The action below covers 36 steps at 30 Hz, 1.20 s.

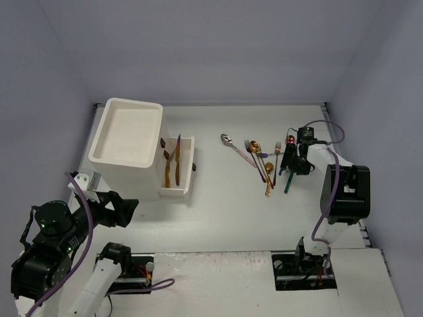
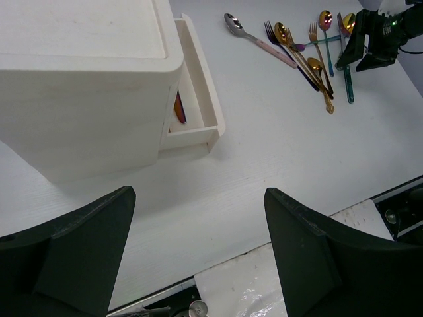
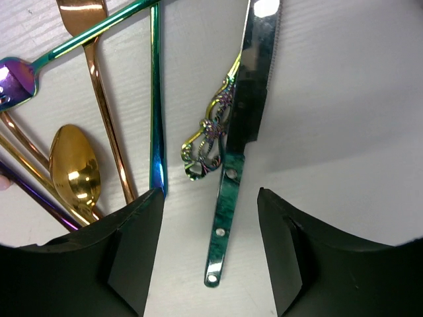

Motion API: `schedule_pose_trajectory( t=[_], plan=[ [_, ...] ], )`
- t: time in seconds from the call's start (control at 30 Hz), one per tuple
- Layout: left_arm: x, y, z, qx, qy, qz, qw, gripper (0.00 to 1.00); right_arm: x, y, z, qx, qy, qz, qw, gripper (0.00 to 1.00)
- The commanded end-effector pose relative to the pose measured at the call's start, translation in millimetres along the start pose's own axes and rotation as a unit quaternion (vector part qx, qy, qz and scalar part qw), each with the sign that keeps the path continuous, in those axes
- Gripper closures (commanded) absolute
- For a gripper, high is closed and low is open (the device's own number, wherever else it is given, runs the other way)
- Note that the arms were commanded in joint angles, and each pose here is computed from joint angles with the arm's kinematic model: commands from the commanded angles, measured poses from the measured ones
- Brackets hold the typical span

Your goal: Sort the eating utensils into containers

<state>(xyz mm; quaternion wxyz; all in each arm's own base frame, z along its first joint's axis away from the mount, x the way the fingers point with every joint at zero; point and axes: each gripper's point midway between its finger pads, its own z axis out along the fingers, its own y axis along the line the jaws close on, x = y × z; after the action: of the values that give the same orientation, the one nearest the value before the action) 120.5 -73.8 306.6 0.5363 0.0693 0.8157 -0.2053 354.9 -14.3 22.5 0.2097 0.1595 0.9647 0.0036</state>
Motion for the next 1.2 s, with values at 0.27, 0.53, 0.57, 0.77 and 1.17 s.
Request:
schedule_pose_trajectory(
  t=[0.27, 0.53, 0.57, 0.77, 1.17],
  plan=[
    [-26, -15, -5, 0.028, -0.036, -0.013, 0.999, 0.24, 24, -18, -12, 0.029, 0.027, -0.008, 0.999, 0.46],
    [-24, -15, -4, 0.028, -0.034, -0.022, 0.999, 0.24, 33, -24, 1, 0.041, 0.047, -0.004, 0.998, 0.52],
    [-24, -15, -4, 0.028, -0.034, -0.022, 0.999, 0.24, 34, -25, 3, 0.046, 0.049, -0.003, 0.998, 0.53],
    [-23, -13, -2, 0.023, -0.033, -0.026, 0.999, 0.24, 35, -31, 13, 0.066, 0.052, 0.001, 0.996, 0.6],
    [-21, -10, -1, 0.015, -0.03, -0.03, 0.999, 0.24, 20, -17, -5, 0.035, 0.015, 0.008, 0.999, 1.0]
  ],
)
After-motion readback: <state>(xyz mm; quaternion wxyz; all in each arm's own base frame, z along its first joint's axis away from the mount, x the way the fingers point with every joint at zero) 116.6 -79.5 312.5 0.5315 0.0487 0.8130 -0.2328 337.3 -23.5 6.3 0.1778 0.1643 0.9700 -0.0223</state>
